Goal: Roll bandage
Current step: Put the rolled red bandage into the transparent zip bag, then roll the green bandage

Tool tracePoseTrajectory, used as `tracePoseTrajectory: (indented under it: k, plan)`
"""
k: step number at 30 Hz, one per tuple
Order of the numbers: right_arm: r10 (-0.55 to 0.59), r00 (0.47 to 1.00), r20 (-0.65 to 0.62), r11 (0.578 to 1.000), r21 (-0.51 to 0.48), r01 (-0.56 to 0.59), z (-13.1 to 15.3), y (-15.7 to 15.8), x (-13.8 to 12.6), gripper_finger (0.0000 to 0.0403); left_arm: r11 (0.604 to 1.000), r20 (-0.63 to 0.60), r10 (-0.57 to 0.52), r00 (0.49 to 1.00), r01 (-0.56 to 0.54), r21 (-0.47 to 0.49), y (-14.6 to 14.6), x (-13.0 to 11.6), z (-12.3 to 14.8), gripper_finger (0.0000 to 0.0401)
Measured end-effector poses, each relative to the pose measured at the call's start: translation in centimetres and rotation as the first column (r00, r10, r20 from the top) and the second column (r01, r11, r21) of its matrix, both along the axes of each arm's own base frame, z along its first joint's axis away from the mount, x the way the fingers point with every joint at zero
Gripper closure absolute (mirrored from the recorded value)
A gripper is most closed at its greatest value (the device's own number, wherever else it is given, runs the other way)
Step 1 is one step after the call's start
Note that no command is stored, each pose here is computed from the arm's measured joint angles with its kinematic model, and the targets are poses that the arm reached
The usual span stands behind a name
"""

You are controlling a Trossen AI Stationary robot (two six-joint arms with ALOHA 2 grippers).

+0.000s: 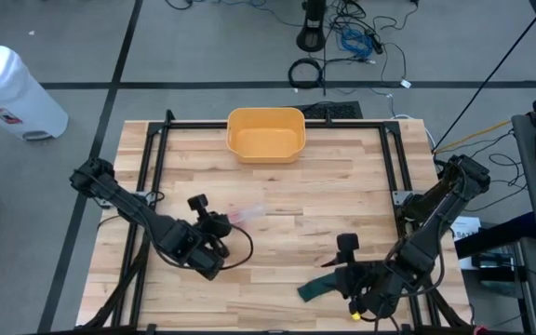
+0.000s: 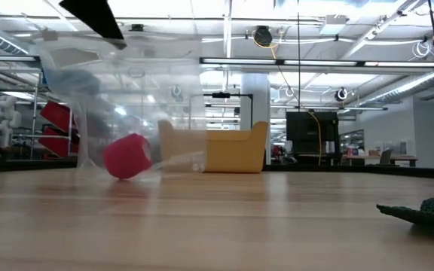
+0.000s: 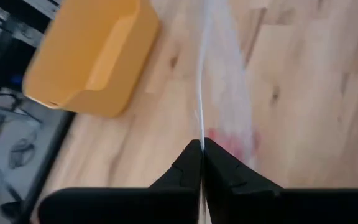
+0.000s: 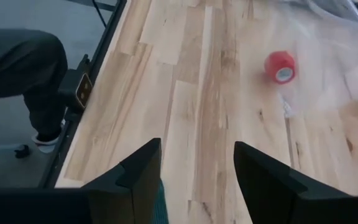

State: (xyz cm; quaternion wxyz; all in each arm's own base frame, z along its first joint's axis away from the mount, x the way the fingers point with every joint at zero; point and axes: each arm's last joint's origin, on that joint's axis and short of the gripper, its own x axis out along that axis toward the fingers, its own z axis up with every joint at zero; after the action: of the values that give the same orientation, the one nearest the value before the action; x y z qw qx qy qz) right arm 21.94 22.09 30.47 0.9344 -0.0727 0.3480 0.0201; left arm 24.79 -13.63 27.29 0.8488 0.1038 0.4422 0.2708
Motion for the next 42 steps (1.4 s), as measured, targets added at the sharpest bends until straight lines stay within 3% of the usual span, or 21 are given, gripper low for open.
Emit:
tracePoseTrajectory:
  k: [8,12,20,25,36,42]
  plan:
    - [-0.071,0.997,-0.032,0.996,0.049,0.073,-0.2,-0.6,0.3,0.0211,0.999,0.009,-0.044,0.999,0.044,-0.021,-1.1,-0.5,-1.0,0.0278]
    - [-0.124,0.989,-0.078,0.990,0.064,0.130,-0.6,-0.9,-0.1,0.0211,0.997,0.049,-0.068,0.996,0.069,-0.027,-1.7,-0.3,-0.9,0.0244]
    - [-0.236,0.949,-0.207,0.949,0.162,0.271,-1.4,-0.2,-2.1,0.0211,0.986,0.096,-0.164,0.982,0.165,-0.004,-2.6,0.3,-0.6,0.0237]
    - [-0.260,0.936,-0.236,0.939,0.165,0.302,-2.8,1.6,-3.2,0.0206,0.983,0.138,-0.178,0.974,0.182,-0.022,-3.2,0.5,-0.4,0.0237]
    - [-0.349,0.838,-0.419,0.905,0.081,0.417,-7.4,4.6,-5.0,0.0133,0.969,0.290,-0.225,0.930,0.244,-0.029,-4.5,1.6,0.5,0.0237]
    - [-0.349,0.833,-0.430,0.916,0.029,0.399,-9.2,6.0,-6.0,0.0122,0.949,0.363,-0.296,0.884,0.314,0.010,-5.0,2.6,1.5,0.0237]
